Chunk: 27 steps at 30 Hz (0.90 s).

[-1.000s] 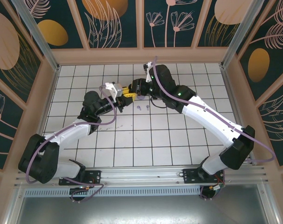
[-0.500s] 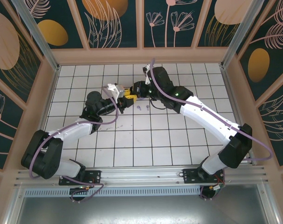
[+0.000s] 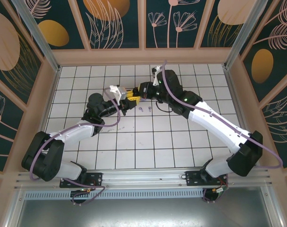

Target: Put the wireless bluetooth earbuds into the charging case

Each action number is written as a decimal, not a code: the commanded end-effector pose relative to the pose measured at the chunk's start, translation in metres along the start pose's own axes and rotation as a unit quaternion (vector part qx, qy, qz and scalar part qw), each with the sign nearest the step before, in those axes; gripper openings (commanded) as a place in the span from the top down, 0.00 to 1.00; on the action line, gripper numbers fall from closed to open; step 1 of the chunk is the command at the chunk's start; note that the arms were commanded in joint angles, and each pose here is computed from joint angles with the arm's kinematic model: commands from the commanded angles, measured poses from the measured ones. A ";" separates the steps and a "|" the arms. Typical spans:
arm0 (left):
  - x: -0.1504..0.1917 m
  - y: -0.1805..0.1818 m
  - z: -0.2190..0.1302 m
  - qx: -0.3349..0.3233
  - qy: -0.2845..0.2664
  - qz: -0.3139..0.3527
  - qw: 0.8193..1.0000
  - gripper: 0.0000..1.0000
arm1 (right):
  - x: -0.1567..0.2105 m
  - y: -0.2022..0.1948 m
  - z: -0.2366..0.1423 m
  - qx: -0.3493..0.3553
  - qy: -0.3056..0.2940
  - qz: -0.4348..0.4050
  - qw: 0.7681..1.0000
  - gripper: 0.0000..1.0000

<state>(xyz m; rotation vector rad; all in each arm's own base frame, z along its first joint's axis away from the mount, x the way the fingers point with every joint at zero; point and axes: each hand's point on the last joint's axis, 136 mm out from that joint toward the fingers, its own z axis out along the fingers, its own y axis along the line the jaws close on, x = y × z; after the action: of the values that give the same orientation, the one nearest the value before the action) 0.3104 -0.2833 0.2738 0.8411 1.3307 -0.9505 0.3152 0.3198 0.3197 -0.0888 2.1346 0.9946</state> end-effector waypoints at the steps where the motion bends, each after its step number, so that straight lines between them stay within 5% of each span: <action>1: -0.024 -0.006 0.000 0.014 -0.038 0.032 0.999 1.00 | -0.018 0.009 -0.016 -0.036 -0.035 0.032 0.998 0.90; 27: -0.030 -0.008 0.002 0.022 -0.055 0.031 0.998 1.00 | -0.025 0.034 -0.026 -0.150 -0.055 0.104 0.982 0.91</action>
<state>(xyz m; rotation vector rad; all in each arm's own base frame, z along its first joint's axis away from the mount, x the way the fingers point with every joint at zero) 0.3079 -0.2829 0.2914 0.8336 1.2450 -0.9510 0.3093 0.3225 0.3481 0.0496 1.9827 1.3342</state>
